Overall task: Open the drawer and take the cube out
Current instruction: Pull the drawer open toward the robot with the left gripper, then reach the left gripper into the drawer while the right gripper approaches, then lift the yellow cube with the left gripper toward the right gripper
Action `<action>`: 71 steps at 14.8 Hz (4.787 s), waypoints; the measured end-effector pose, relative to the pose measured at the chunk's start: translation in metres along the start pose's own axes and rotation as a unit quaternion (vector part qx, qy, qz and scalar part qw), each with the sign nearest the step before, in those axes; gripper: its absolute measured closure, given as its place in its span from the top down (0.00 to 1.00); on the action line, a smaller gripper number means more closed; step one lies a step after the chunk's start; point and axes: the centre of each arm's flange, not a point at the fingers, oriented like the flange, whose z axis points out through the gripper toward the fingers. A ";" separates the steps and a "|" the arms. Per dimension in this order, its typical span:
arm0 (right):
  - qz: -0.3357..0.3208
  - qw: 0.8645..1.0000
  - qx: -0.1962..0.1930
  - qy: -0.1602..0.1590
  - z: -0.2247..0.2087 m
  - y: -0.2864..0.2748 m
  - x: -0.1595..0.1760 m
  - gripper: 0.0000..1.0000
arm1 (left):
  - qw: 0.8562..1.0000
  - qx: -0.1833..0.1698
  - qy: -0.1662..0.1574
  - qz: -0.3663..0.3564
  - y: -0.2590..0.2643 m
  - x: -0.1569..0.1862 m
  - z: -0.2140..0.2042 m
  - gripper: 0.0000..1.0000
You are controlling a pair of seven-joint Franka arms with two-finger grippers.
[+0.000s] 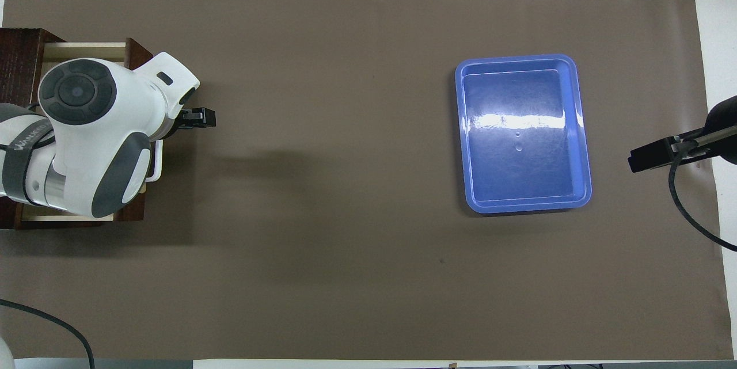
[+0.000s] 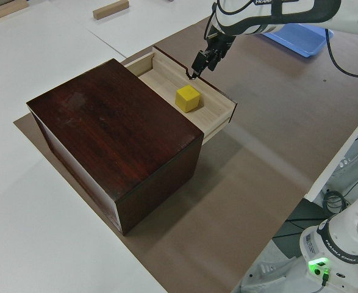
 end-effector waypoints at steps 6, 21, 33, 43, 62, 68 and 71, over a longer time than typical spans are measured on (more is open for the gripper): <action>-0.002 1.000 0.000 -0.002 0.002 -0.001 0.000 1.00 | 0.993 -0.035 -0.052 -0.096 -0.039 0.050 -0.063 1.00; -0.207 0.974 0.072 0.064 0.046 -0.021 0.006 1.00 | 0.795 -0.001 -0.119 -0.595 -0.185 -0.011 -0.032 1.00; -0.500 0.830 0.180 0.170 0.098 -0.096 0.012 1.00 | 0.708 -0.029 -0.067 -0.703 -0.173 -0.028 0.000 1.00; -0.638 0.673 0.241 0.286 0.162 -0.211 0.044 1.00 | 0.714 -0.023 -0.075 -0.696 -0.165 -0.033 0.014 0.97; -0.623 0.682 0.210 0.321 0.164 -0.350 0.030 1.00 | 0.657 0.028 -0.118 -0.744 0.086 -0.034 -0.121 0.56; -0.642 0.665 0.204 0.321 0.166 -0.361 0.039 1.00 | 0.645 0.006 -0.130 -0.753 0.116 -0.070 -0.112 0.56; -0.656 0.652 0.216 0.313 0.165 -0.368 0.056 1.00 | 0.645 0.003 -0.129 -0.753 0.131 -0.080 -0.113 0.56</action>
